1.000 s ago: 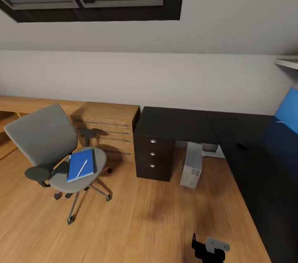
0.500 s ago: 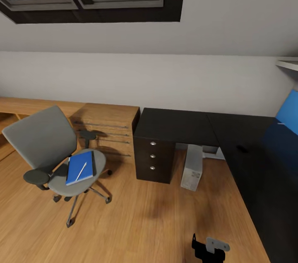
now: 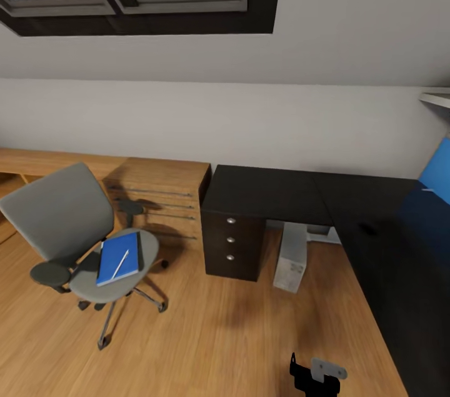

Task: In the bedroom, organize the workspace by keeping the computer under the desk, ensuring the monitor is on the desk, placing the keyboard on the desk next to the monitor, placing the mouse on the desk next to the keyboard, moving the folder from the swivel chair onto the desk next to the mouse, stacking the notebook on top of the folder with the pen on top of the notebook, and positioning the swivel chair next to the desk.

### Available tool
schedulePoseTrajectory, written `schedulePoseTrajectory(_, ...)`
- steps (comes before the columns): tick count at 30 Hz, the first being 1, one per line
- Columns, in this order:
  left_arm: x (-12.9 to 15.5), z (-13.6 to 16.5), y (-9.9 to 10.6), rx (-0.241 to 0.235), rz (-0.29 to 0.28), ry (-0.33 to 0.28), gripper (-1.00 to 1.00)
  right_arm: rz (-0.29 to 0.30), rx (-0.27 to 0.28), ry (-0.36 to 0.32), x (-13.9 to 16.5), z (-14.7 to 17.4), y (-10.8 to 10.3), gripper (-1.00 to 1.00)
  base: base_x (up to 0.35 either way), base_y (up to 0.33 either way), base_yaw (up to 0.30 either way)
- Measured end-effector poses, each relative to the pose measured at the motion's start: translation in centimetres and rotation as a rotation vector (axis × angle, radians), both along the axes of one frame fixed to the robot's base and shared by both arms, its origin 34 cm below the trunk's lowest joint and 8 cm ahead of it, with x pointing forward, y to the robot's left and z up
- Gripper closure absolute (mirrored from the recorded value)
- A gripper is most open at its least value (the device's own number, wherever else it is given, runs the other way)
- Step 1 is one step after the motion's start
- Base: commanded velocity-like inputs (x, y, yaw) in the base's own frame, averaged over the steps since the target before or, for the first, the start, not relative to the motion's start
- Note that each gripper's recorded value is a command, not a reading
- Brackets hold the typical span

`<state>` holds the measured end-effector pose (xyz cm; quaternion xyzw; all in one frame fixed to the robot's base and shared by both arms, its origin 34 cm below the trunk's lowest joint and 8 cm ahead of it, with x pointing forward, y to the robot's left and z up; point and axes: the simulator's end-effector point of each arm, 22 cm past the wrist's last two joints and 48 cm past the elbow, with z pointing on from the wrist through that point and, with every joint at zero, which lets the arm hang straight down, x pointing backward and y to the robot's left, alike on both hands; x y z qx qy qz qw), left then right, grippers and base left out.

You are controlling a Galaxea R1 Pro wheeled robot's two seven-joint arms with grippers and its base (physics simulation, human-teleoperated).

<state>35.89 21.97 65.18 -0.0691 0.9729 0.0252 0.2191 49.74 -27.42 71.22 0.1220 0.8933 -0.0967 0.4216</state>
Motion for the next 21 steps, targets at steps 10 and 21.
schedulePoseTrajectory(10,0.01,0.02,0.03,0.000,0.001,-0.001,-1.00,0.001,-0.001,0.000,-0.07,-0.01,-0.04,-1.00,0.291,0.000,-0.189)
schedulePoseTrajectory(21,0.01,0.02,0.03,0.000,0.001,-0.001,-1.00,0.001,-0.001,0.000,-0.05,0.00,-0.01,-1.00,0.327,0.000,-0.259)
